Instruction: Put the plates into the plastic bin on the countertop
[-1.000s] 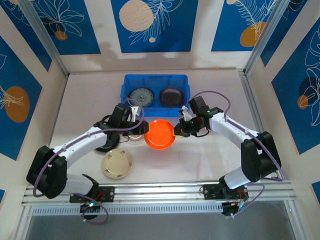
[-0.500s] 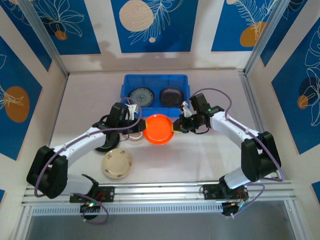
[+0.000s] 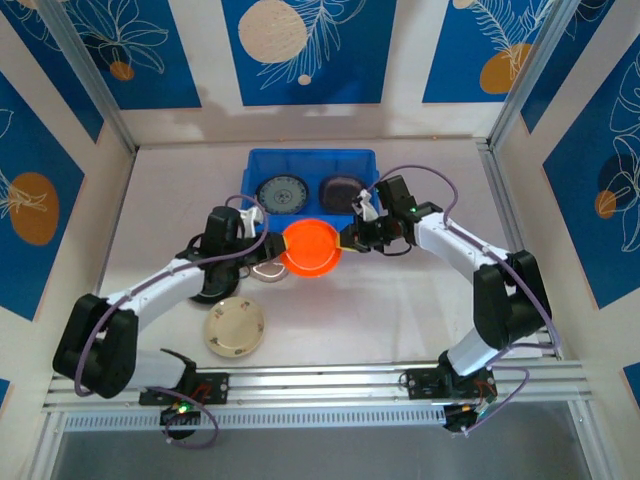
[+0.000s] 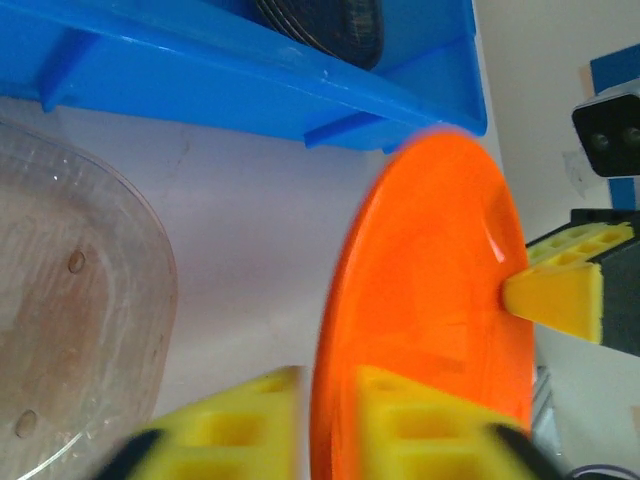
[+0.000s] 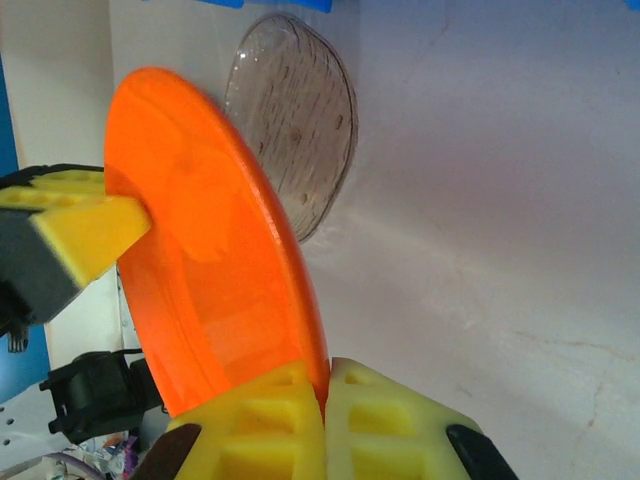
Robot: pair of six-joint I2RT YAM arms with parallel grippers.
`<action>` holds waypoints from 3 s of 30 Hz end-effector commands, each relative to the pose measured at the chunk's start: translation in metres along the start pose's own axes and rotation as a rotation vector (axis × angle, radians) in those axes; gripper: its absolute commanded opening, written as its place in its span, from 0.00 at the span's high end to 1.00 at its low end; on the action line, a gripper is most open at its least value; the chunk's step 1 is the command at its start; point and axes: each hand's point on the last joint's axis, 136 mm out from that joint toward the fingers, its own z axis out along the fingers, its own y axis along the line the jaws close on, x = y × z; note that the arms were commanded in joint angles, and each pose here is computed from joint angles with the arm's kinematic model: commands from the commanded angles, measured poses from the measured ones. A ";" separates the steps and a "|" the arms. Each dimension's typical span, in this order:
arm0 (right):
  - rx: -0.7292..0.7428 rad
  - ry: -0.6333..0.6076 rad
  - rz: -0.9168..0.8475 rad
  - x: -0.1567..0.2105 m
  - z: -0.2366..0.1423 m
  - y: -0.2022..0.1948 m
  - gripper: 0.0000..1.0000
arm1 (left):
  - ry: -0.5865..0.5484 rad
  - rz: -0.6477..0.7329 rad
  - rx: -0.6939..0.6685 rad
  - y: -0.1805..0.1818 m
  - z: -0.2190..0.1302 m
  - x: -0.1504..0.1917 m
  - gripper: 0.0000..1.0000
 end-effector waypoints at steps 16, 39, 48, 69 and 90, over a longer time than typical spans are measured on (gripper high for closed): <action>0.156 -0.182 0.009 -0.184 0.013 0.012 1.00 | -0.255 0.090 -0.131 0.011 -0.070 -0.046 0.00; 0.133 -0.073 0.060 -0.202 0.120 -0.017 1.00 | -0.234 0.070 -0.131 0.026 -0.061 -0.044 0.00; 0.140 -0.067 0.056 -0.200 0.134 -0.019 0.91 | -0.220 0.058 -0.142 0.031 -0.059 -0.039 0.00; 0.186 -0.197 -0.091 -0.212 0.073 0.026 0.67 | -0.227 0.056 -0.139 0.028 -0.060 -0.043 0.00; 0.035 -0.140 -0.253 -0.085 0.022 0.073 0.56 | -0.152 0.215 -0.349 0.056 -0.056 -0.054 0.10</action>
